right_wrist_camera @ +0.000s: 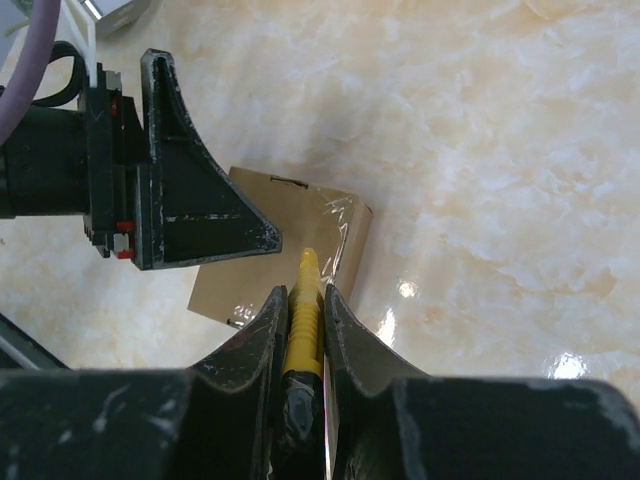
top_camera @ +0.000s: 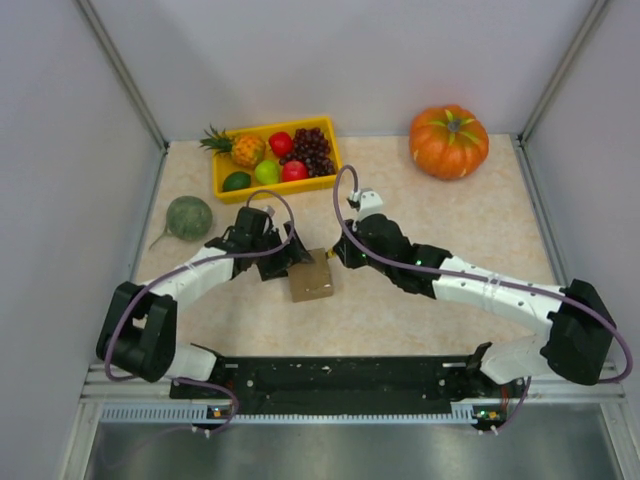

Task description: Unpack the express box

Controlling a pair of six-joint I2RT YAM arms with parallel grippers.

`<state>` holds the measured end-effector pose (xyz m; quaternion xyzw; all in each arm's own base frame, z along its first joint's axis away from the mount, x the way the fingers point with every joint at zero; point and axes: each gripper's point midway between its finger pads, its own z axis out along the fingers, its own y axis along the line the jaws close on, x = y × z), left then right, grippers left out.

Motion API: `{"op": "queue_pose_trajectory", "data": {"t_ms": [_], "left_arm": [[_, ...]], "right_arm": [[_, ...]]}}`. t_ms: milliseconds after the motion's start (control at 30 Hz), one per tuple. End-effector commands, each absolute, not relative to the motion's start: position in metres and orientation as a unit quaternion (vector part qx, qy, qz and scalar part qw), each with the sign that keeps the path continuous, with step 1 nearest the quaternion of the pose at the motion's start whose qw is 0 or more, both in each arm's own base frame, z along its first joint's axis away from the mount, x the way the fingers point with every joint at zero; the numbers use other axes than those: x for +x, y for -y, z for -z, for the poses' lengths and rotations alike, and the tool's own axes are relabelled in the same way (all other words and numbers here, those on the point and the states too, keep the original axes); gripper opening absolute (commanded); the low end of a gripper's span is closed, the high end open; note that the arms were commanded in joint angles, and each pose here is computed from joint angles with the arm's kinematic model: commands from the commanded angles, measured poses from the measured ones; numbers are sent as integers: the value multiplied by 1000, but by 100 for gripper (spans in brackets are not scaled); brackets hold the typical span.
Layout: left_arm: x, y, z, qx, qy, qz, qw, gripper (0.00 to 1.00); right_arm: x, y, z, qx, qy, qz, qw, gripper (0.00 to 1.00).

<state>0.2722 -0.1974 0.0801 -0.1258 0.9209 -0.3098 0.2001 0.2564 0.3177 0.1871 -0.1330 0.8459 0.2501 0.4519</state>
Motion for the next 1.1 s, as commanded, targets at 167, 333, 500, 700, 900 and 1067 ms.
{"op": "queue_pose_trajectory", "data": {"t_ms": [167,333,500,700,900,1067], "left_arm": [[274,196,-68,-120,-935,291,163,85],[269,187,-59,-123,-942,274,151,79],[265,180,-52,-125,-947,259,141,71],[263,179,-47,-127,-948,258,133,58],[262,180,-43,-132,-948,259,128,52],[261,177,-40,-135,-950,251,126,49]], "right_arm": [[270,-327,-187,-125,-835,-233,483,0],[273,-326,-181,-117,-839,-220,485,0],[274,-326,-176,-99,-846,-208,480,0],[276,-327,-174,-88,-853,-202,472,0],[276,-334,-181,-89,-851,-211,473,0],[277,-338,-188,-90,-846,-216,479,0]]}}
